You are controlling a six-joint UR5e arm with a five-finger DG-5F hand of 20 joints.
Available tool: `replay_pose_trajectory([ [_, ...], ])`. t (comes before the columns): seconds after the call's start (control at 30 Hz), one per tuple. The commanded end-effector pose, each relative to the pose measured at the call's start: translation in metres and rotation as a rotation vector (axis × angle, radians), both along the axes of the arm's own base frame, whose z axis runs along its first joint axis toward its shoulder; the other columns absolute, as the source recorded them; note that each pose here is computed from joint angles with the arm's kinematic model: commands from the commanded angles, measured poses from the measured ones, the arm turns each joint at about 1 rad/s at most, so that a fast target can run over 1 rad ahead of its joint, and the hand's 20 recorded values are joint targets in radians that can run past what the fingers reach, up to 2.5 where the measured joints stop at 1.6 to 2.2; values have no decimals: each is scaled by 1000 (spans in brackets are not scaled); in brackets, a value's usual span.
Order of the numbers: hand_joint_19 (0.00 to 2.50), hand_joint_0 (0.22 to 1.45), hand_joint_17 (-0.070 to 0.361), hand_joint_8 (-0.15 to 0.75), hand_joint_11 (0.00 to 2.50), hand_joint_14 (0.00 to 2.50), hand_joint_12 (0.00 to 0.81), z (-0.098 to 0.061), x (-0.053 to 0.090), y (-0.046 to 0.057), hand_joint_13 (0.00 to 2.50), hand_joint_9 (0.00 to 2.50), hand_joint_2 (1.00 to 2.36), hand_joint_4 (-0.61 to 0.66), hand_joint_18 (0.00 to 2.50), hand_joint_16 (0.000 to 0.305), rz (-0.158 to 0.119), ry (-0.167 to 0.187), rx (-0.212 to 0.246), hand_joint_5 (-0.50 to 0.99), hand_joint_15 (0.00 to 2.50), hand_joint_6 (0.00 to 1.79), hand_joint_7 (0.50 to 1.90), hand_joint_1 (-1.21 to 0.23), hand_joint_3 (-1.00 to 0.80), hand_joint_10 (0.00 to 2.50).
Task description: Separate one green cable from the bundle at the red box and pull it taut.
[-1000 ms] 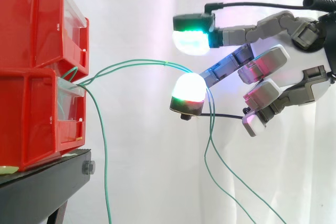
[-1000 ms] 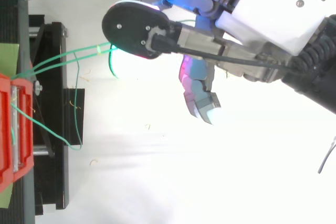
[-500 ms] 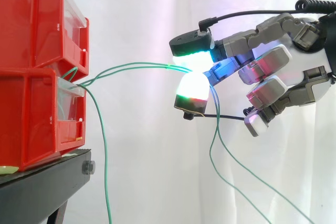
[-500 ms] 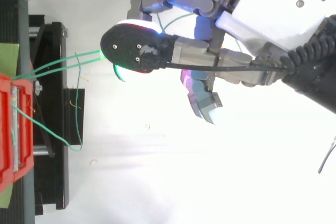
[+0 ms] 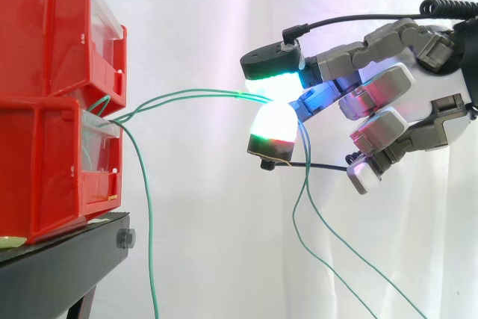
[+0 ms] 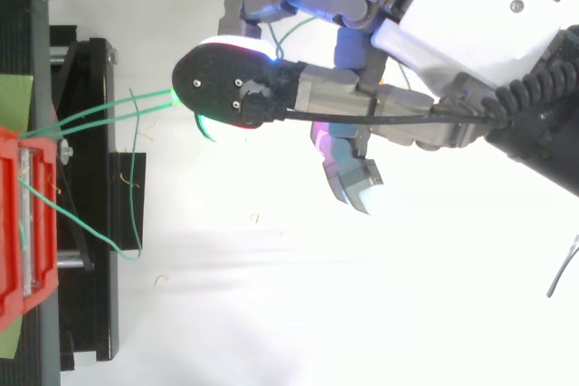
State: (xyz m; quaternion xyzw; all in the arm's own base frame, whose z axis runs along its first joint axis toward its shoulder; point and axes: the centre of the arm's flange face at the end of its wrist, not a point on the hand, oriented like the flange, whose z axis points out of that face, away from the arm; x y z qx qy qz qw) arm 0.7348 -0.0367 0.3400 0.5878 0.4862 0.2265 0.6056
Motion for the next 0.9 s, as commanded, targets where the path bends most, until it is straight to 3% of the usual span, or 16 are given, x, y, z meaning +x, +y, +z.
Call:
replay_pose_trajectory([
  [0.0,366,591,226,302,579,20,522,0,0,0,1827,2121,1005,166,1518,100,0,0,0,116,714,566,1295,-600,-141,24],
  [0.53,345,577,238,323,565,20,531,-1,0,0,1794,2072,1000,197,1523,106,0,0,1,109,711,554,1313,-697,-66,22],
  [0.67,341,523,243,323,553,20,540,-1,0,0,1789,2047,1201,210,1527,108,0,3,-1,108,707,546,1328,-772,-75,19],
  [0.87,332,504,245,324,562,19,548,-1,0,0,1768,2023,1286,207,1526,109,0,0,1,104,706,547,1321,-815,-72,21],
])
